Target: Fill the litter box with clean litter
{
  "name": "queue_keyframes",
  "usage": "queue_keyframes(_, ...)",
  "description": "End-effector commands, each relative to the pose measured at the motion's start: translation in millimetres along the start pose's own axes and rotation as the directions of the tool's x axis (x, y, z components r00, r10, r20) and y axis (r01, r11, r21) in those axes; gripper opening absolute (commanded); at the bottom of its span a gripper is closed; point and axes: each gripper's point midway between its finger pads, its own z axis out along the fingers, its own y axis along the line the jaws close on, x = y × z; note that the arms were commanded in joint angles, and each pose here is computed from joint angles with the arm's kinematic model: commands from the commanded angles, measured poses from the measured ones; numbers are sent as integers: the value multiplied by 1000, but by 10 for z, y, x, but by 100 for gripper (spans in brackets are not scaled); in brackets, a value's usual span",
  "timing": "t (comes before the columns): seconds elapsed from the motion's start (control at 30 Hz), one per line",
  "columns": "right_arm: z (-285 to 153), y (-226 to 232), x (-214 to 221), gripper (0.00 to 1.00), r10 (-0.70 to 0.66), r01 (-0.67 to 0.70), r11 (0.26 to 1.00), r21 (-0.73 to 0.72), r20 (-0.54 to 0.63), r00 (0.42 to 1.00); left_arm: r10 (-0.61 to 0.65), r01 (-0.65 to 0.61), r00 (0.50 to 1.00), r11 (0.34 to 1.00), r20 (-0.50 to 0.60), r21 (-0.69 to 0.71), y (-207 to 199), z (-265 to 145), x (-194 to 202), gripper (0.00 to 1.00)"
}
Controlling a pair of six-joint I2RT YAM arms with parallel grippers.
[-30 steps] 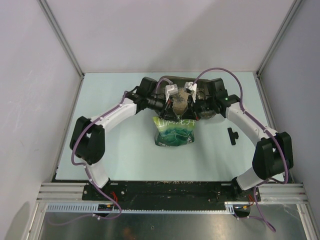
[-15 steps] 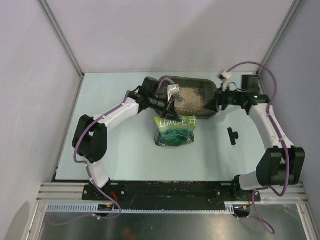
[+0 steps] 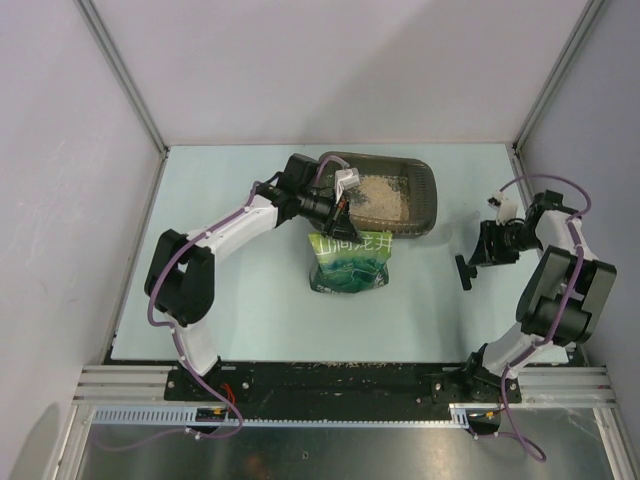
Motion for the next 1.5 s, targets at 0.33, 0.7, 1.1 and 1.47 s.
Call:
queue_keyframes(0.33,338,-469,344,39,42,-36,998,43,-148,988,43,-43,998,999,41,0,-143,12,-210,0)
queue_keyframes(0.7,528,-396,249,28,39,-45,997,-60,-92,995,24,-24,999,1000,35,5,-123,26,-174,0)
queue_keyframes(1.1,69,-77,173,0,-43,40,994,-101,-27,999,58,-58,998,998,38,5,-114,51,-226,9)
queue_keyframes(1.47,-412,968,-81,0,-340,362,918,-164,144,929,235,-231,971,969,47,-84,11,244,-600,23)
